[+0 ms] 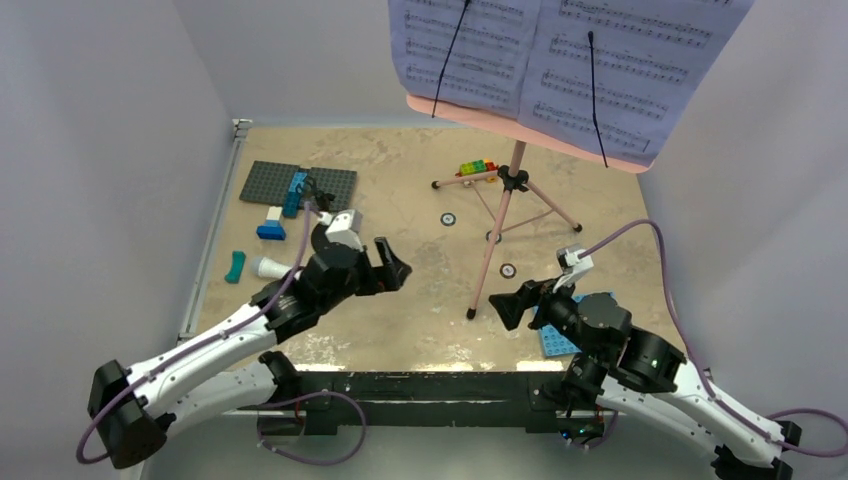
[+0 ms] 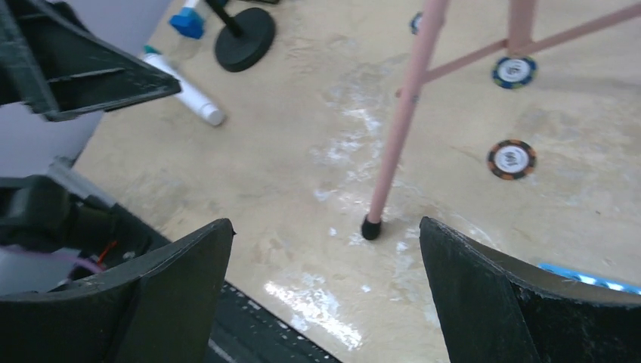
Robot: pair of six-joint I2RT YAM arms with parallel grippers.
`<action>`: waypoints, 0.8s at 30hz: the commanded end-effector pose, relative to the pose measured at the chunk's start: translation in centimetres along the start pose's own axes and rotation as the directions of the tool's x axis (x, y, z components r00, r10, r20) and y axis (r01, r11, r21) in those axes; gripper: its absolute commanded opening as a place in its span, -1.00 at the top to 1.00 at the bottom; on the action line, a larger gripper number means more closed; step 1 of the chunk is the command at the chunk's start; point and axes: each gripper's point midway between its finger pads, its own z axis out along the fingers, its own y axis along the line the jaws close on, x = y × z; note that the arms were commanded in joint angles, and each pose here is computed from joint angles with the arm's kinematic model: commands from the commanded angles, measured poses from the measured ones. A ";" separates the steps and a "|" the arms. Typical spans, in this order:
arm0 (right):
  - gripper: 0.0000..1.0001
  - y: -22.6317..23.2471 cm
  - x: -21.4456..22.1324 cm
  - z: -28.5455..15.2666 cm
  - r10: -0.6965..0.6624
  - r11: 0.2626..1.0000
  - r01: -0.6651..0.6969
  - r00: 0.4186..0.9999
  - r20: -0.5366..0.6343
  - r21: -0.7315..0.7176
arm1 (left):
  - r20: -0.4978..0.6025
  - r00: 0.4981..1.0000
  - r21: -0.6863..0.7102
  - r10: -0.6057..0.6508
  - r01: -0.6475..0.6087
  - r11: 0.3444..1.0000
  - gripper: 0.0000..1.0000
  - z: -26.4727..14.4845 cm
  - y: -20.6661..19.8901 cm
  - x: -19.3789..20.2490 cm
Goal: Pack up the instrument practice props
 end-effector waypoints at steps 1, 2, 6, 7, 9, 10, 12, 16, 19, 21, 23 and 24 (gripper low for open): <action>-0.93 -3.3 -0.4 0.4 0.039 0.984 -0.053 0.996 0.081 0.172 | 0.251 0.953 0.257 0.170 -0.235 0.937 -1.00 0.6 -9.5 -5.5; -0.91 -3.7 -0.4 0.3 0.045 0.979 -0.061 0.995 0.085 0.194 | 0.272 0.944 0.290 0.189 -0.267 0.919 -1.00 1.0 -10.7 -5.7; -0.81 -5.1 -1.0 -1.3 0.072 0.963 -0.100 0.990 0.120 0.249 | 0.343 0.891 0.384 0.296 -0.421 0.822 -1.00 2.7 -14.5 -5.8; -0.80 -5.3 -1.1 -1.6 0.074 0.963 -0.104 0.989 0.129 0.248 | 0.363 0.878 0.411 0.312 -0.451 0.792 -1.00 3.0 -15.3 -5.5; -0.79 -5.7 -1.3 -2.4 0.083 0.961 -0.118 0.986 0.146 0.249 | 0.389 0.863 0.468 0.321 -0.486 0.738 -1.00 3.6 -16.7 -4.9; -0.78 -5.6 -1.4 -2.5 0.094 0.961 -0.130 0.983 0.156 0.243 | 0.388 0.860 0.501 0.330 -0.498 0.708 -1.00 3.8 -17.4 -4.4; -0.77 -5.4 -1.6 -2.5 0.100 0.964 -0.136 0.982 0.162 0.230 | 0.376 0.861 0.533 0.344 -0.504 0.679 -1.00 4.6 -18.7 -3.9; -0.76 -5.0 -1.9 -2.2 0.098 0.963 -0.130 0.985 0.144 0.234 | 0.364 0.853 0.555 0.375 -0.522 0.648 -0.86 6.8 -19.8 -2.6; -0.76 -4.6 -1.8 -1.9 0.093 0.966 -0.120 0.988 0.126 0.227 | 0.357 0.842 0.578 0.403 -0.539 0.613 -0.76 7.8 -20.3 -1.7; -0.76 -4.5 -1.6 -1.8 0.097 0.967 -0.123 0.988 0.121 0.224 | 0.359 0.830 0.597 0.427 -0.556 0.579 -0.71 8.1 -20.8 -0.8; -0.76 -4.6 -1.3 -1.7 0.104 0.966 -0.130 0.987 0.121 0.224 | 0.358 0.816 0.594 0.454 -0.574 0.564 -0.67 8.8 -20.9 0.0; -0.76 -4.7 -1.2 -1.7 0.106 0.966 -0.132 0.987 0.123 0.224 | 0.351 0.810 0.590 0.470 -0.581 0.561 -0.65 9.3 -20.8 0.5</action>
